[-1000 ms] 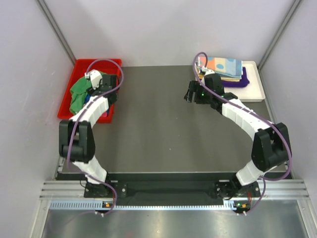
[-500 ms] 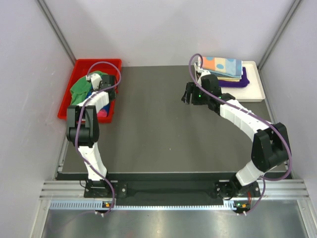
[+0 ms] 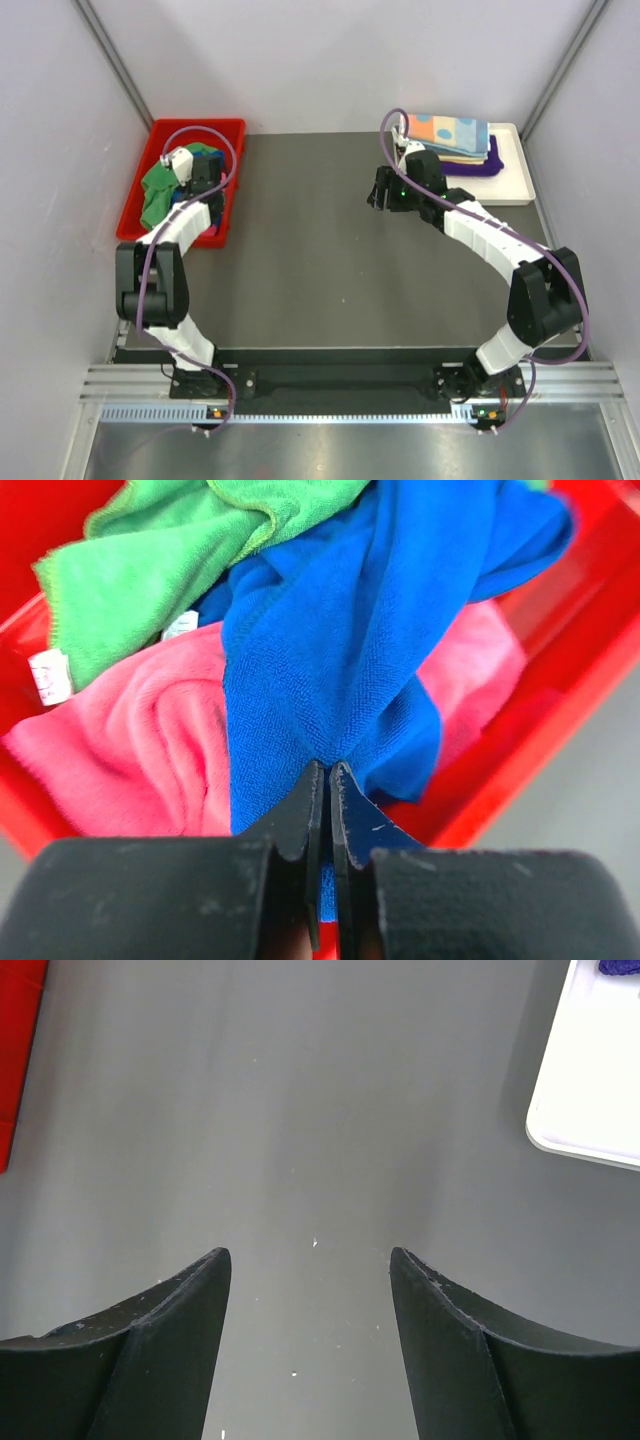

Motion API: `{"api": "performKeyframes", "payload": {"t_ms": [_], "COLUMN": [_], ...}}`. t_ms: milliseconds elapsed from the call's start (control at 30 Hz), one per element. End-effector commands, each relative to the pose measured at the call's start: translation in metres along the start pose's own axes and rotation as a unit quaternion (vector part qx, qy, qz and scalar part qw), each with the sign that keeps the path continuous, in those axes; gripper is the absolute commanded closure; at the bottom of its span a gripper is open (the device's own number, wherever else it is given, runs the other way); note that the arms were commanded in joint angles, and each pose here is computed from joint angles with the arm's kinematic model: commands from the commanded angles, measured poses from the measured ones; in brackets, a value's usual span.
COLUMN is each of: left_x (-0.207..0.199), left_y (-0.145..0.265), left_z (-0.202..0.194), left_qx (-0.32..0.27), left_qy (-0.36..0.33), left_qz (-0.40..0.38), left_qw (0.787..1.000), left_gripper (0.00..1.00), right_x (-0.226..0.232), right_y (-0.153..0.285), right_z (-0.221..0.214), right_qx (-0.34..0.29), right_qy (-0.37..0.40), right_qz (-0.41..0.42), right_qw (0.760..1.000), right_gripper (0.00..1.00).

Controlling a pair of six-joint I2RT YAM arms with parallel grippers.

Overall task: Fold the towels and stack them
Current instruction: Grab crumpled towel

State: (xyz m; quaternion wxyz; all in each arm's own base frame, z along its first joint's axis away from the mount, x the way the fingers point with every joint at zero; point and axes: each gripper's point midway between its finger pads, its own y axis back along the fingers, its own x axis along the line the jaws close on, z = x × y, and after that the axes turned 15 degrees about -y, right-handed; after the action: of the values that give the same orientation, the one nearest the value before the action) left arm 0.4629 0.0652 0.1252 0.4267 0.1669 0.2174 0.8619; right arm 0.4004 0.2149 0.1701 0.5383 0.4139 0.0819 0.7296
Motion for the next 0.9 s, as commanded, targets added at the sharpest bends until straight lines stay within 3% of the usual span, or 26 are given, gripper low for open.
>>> {"api": "performKeyframes", "payload": {"t_ms": [0, 233, 600, 733, 867], "left_x": [-0.003, -0.005, -0.067, -0.097, -0.139], "left_y": [0.028, 0.078, 0.197, 0.245, 0.302], "left_z": [0.049, 0.082, 0.108, 0.107, 0.074], "left_qx": [-0.085, -0.137, -0.193, -0.196, -0.175], "left_qy": [0.054, 0.065, 0.014, -0.016, -0.075], "left_qz": [-0.048, -0.097, -0.215, -0.294, -0.38], "left_qw": [0.994, 0.984, 0.957, 0.936, 0.905], "left_gripper": [1.0, 1.0, 1.0, 1.0, 1.0], "right_x": [0.015, 0.021, 0.025, 0.02, 0.017], "right_y": [0.002, -0.001, 0.007, 0.017, 0.028], "right_z": [0.014, 0.021, 0.038, 0.044, 0.047], "right_qx": [-0.028, -0.034, -0.054, -0.065, -0.075], "right_qy": [0.015, 0.014, 0.013, 0.009, 0.004], "right_qz": [0.02, 0.027, 0.022, 0.017, 0.015], "right_qw": [0.999, 0.999, 0.998, 0.998, 0.997], "right_gripper": [0.36, 0.36, 0.35, 0.35, 0.35]}}
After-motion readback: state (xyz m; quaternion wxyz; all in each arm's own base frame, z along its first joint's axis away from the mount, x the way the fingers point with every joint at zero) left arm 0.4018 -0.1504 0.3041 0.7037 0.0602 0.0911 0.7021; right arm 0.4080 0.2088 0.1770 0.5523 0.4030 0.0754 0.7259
